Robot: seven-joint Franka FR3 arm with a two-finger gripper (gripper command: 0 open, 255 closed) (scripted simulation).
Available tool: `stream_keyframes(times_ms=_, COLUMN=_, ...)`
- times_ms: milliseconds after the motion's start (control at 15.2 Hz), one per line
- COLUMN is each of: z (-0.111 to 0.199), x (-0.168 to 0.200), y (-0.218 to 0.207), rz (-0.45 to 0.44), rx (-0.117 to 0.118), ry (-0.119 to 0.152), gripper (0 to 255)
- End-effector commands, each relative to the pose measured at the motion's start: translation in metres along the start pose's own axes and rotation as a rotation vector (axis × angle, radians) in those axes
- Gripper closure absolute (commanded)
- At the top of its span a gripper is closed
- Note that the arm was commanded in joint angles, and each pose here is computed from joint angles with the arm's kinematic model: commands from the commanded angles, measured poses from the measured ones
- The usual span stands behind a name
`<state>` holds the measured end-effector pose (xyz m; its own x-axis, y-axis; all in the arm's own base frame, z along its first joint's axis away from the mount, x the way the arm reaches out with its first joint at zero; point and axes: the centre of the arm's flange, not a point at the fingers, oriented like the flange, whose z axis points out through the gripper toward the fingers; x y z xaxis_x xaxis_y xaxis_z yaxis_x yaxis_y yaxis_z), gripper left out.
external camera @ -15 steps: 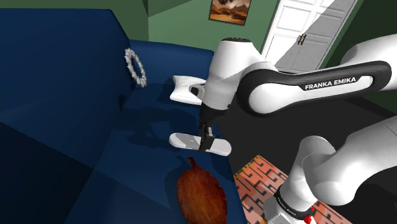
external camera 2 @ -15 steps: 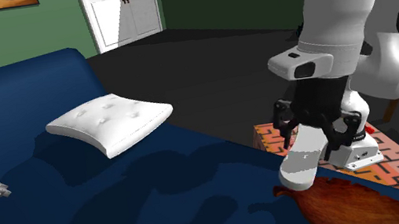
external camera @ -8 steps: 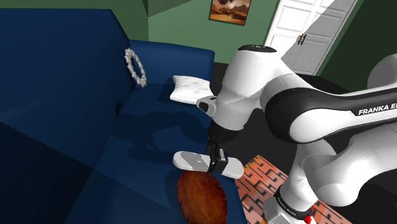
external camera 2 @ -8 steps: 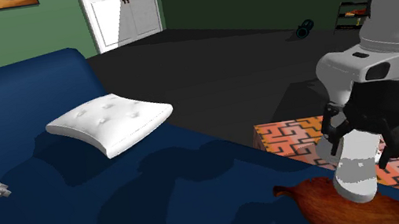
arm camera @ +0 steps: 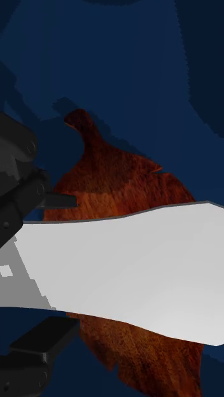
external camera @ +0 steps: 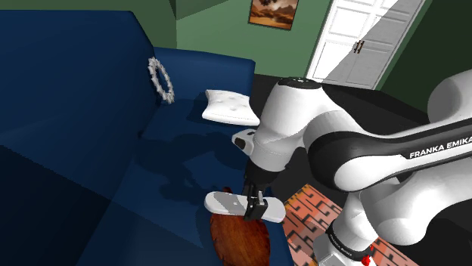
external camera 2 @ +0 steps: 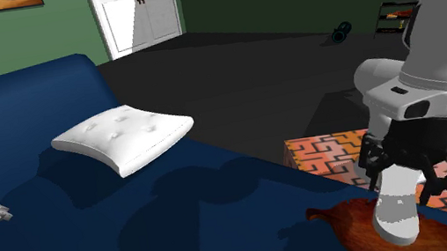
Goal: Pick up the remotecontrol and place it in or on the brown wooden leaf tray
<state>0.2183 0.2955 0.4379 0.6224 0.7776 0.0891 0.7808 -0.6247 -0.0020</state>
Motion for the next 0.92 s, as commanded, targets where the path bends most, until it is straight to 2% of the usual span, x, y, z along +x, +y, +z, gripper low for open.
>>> stream_keyframes(times_ms=0, z=0.011, x=-0.001, y=0.000, rz=0.000, rx=0.000, ry=0.001, gripper=255)
stream_keyframes(times_ms=264, z=0.034, x=-0.003, y=0.000, rz=0.000, rx=0.000, ry=0.001, gripper=255)
stream_keyframes(times_ms=792, z=0.034, x=-0.003, y=0.000, rz=0.000, rx=0.000, ry=0.001, gripper=255)
stream_keyframes(times_ms=858, z=0.034, x=-0.003, y=0.000, rz=0.000, rx=0.000, ry=0.001, gripper=0)
